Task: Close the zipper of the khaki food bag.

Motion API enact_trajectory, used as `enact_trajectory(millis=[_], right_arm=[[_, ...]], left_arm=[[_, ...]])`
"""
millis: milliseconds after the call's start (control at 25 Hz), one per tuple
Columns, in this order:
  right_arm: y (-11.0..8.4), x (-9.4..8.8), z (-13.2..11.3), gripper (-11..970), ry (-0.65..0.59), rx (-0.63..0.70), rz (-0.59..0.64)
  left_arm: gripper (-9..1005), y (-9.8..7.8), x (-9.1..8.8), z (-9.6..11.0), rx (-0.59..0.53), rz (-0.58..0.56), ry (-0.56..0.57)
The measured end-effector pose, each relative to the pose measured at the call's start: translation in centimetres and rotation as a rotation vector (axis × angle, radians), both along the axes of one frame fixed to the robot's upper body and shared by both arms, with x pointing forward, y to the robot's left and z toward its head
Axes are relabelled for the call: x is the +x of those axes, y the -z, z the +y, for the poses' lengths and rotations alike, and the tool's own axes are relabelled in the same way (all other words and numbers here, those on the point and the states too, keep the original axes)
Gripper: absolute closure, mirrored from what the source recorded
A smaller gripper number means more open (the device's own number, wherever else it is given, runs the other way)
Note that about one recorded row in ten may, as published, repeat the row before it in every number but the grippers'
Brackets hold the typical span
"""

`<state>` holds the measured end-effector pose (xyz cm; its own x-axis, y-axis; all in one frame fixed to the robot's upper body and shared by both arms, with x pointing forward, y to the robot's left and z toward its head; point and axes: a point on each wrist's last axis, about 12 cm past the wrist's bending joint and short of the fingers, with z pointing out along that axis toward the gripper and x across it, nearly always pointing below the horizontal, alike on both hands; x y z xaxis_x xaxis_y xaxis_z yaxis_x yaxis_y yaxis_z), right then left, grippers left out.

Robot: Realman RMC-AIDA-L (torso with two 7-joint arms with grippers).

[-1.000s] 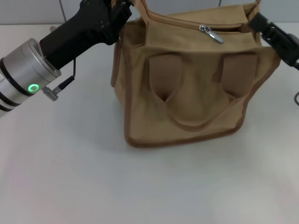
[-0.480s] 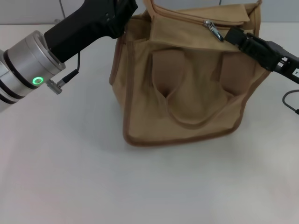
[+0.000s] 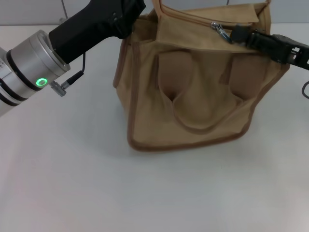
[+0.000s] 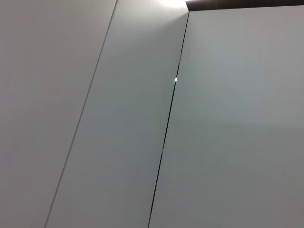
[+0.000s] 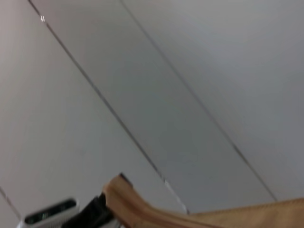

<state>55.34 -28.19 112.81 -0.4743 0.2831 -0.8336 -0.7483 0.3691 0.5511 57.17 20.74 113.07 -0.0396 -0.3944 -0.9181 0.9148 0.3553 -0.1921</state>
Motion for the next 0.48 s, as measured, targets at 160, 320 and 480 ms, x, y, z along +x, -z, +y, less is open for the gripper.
enact_trajectory(millis=[160, 320, 480], right_arm=[[-1.8, 0.2, -0.6, 627, -0.031, -0.12, -0.02], [-2.8, 0.1, -1.4, 627, -0.01, -0.168, -0.064], [-3.2, 0.1, -1.8, 627, 0.006, -0.189, -0.094]], left_arm=[[952, 0.0, 0.0, 0.0, 0.002, 0.001, -0.003], [950, 0.1, 0.1, 0.0, 0.008, 0.005, -0.011], [949, 0.1, 0.2, 0.1, 0.01, 0.008, -0.016]])
